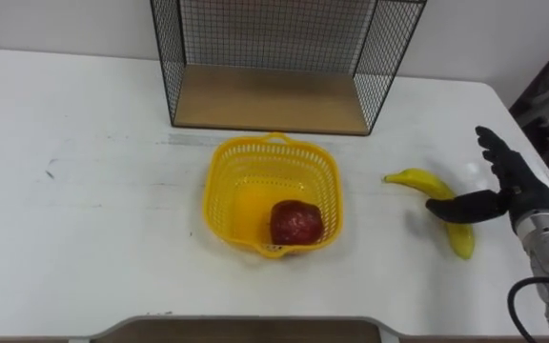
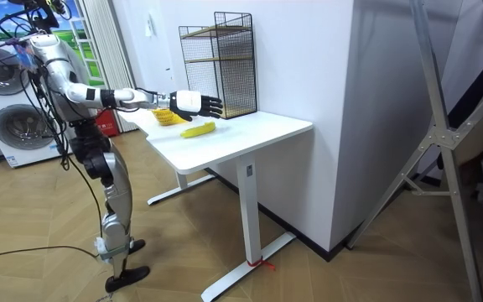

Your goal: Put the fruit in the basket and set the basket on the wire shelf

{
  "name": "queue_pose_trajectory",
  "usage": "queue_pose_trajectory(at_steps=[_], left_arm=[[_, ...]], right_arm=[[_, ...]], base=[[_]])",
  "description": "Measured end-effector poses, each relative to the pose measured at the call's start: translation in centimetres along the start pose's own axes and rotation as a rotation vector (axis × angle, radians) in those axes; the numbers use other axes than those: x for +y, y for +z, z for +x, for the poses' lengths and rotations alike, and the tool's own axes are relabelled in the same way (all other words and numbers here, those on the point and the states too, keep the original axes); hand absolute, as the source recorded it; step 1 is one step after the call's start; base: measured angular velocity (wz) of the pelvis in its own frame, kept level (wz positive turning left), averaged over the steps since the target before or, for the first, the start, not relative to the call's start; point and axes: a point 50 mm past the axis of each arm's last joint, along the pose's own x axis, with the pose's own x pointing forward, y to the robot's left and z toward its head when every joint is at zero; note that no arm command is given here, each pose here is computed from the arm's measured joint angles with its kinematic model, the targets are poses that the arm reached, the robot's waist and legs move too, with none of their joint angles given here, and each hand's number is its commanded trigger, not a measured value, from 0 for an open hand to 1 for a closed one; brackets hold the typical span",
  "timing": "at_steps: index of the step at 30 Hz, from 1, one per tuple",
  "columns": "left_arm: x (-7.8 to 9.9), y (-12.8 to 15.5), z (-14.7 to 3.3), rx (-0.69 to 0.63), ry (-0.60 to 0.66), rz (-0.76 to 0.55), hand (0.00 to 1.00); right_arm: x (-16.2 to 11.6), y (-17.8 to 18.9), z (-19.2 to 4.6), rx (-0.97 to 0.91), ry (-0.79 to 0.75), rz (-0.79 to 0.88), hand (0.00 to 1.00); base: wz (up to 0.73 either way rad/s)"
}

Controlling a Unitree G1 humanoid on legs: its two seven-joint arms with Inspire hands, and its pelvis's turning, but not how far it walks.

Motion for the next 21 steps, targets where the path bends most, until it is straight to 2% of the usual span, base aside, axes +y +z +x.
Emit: queue_pose_trajectory(at_steps=[11,15,21], left_arm=[[0.2,-0.5,0.0,0.013,0.003,0.005,0.00],[0.7,-0.2,0.2,0.013,0.014,0.011,0.00],[0.6,-0.3,0.2,0.031,0.008,0.021,0.00]], right_arm=[[1.7,-1.4,-0.1,0.061,0.124,-0.024,0.00],[2.5,-3.3,-0.3,0.147,0.169,-0.050,0.00],[2.5,-3.9,-0.3,0.177,0.196,-0.063,0.00]], base=[[0.00],[0.05],[0.00]])
